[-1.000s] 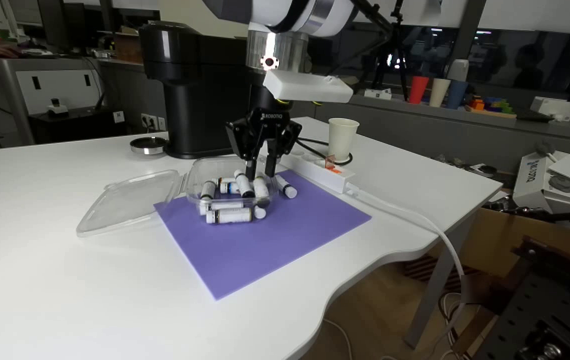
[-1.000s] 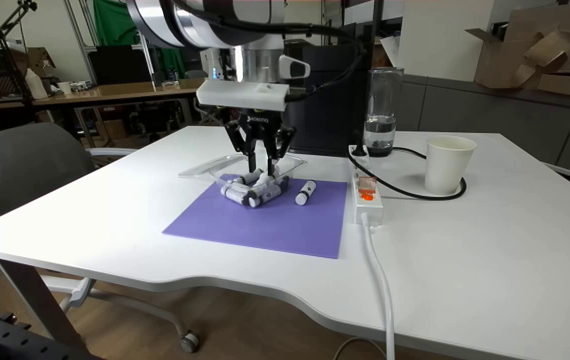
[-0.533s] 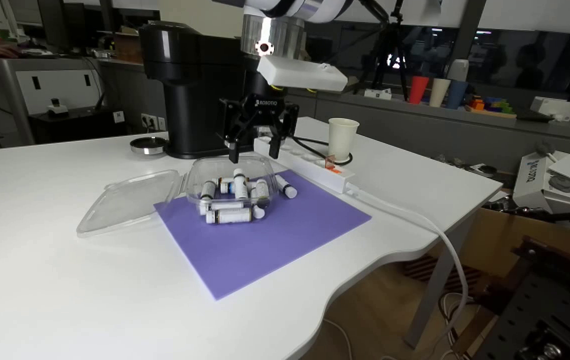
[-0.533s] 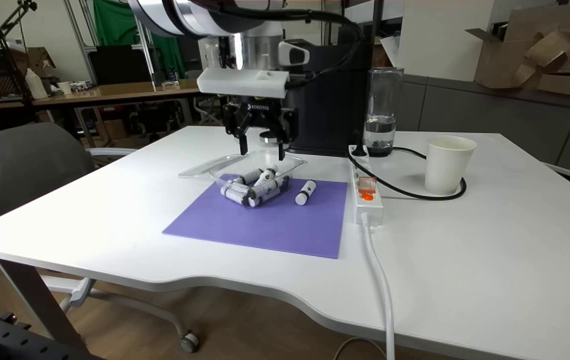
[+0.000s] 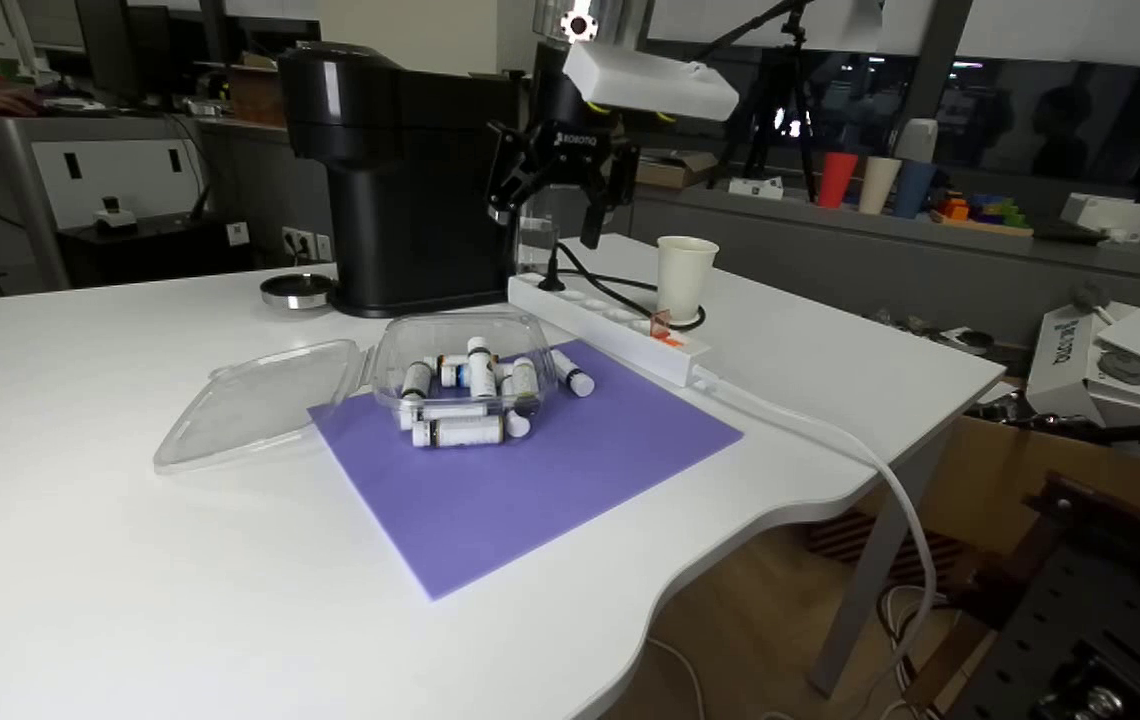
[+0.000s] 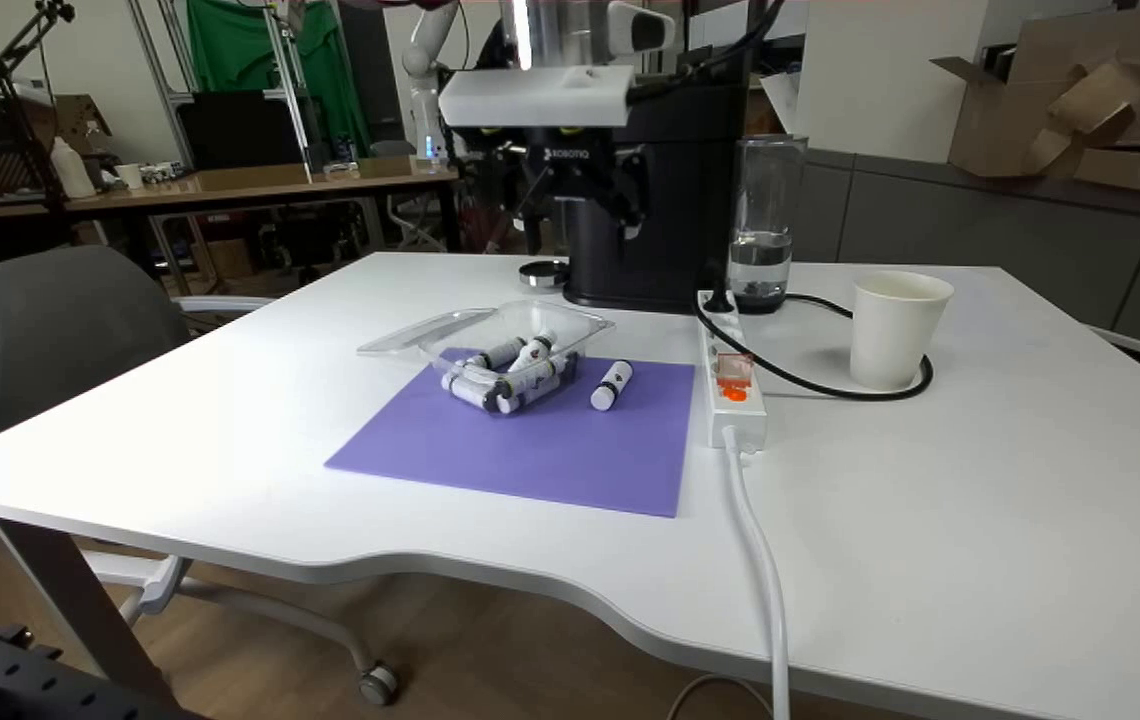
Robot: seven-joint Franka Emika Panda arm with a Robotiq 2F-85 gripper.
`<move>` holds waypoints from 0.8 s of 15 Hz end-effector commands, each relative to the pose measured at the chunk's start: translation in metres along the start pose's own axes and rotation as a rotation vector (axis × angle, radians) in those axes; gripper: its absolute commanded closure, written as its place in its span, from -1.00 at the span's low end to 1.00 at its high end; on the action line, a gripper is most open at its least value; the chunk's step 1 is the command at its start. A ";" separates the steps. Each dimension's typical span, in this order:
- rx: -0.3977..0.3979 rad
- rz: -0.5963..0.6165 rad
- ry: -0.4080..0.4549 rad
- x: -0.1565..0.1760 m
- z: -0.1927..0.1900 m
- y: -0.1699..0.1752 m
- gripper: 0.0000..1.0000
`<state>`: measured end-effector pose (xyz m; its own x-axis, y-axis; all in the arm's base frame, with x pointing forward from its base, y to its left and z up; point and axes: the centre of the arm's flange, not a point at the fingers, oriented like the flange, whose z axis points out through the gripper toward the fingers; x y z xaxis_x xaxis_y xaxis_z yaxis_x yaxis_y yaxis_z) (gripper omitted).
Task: Put the bottles inside the box
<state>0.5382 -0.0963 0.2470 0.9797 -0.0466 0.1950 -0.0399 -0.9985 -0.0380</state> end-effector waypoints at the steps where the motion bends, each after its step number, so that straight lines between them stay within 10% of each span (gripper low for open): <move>1: -0.029 0.004 -0.026 -0.002 0.009 0.031 -1.00; 12: -0.075 -0.029 -0.128 -0.030 0.041 0.060 -1.00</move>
<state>0.5144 -0.1536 0.1983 0.9975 -0.0187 0.0679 -0.0214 -0.9989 0.0406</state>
